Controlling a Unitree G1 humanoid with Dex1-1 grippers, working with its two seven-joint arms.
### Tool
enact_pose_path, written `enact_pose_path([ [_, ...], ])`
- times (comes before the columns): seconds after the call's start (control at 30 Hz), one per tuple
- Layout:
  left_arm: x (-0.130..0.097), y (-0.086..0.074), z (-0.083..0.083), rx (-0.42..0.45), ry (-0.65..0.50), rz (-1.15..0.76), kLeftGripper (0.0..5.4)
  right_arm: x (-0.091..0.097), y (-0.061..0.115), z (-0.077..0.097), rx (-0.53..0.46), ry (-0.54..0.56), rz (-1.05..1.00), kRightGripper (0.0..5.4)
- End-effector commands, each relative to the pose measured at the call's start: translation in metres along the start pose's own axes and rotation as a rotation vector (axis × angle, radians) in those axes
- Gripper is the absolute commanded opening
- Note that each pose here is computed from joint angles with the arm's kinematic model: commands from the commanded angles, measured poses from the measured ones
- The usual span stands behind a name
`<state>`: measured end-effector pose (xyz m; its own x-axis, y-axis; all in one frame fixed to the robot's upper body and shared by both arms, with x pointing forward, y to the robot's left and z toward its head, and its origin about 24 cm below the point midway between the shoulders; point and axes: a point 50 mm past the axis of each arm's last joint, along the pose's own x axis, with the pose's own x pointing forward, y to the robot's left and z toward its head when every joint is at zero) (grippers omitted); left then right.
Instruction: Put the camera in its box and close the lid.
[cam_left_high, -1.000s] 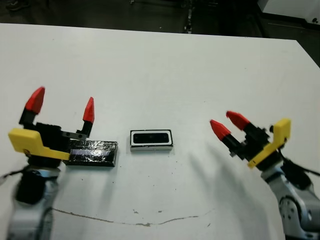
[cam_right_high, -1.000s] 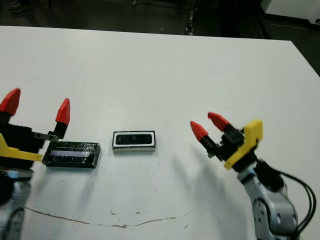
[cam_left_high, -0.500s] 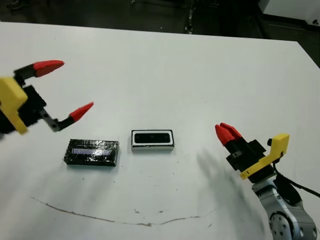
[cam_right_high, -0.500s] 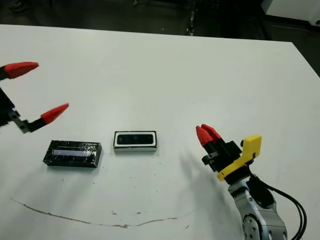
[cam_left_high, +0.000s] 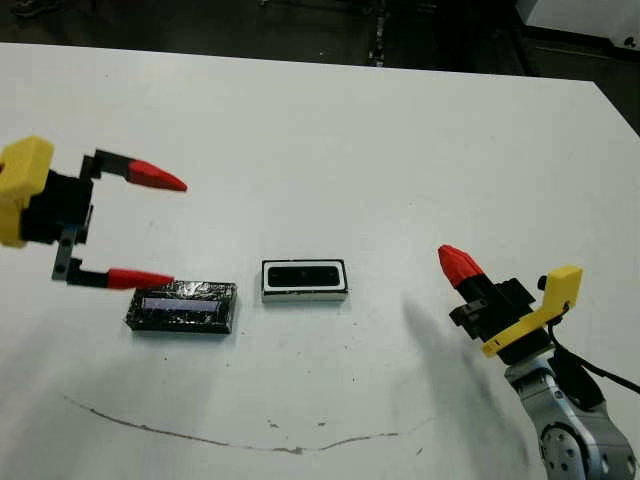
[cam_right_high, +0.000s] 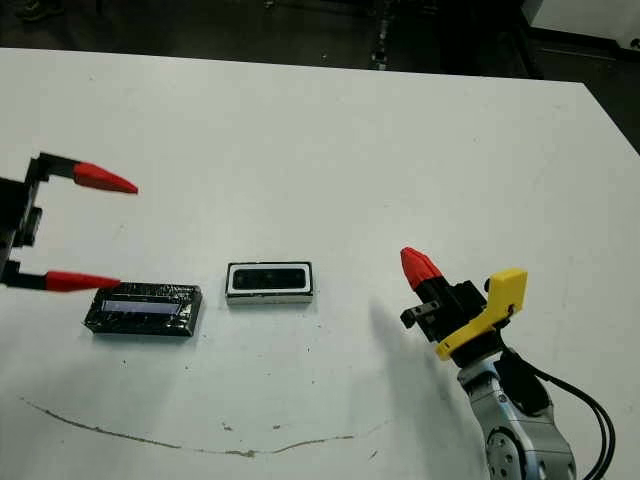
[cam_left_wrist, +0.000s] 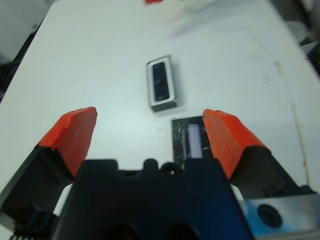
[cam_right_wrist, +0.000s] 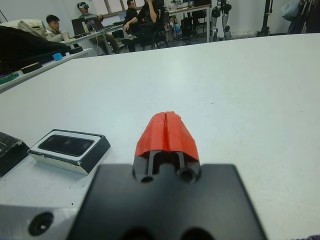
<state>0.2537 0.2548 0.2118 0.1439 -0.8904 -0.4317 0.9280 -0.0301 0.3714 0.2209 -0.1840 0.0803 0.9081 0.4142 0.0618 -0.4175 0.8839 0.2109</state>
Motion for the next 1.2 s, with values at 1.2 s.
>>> enact_pose_path([
  [1.2, 0.038, -0.034, -0.026, -0.08, 0.124, 0.005, 5.4, -0.007, -0.002, -0.008, -0.009, 0.052, -0.016, 0.01],
])
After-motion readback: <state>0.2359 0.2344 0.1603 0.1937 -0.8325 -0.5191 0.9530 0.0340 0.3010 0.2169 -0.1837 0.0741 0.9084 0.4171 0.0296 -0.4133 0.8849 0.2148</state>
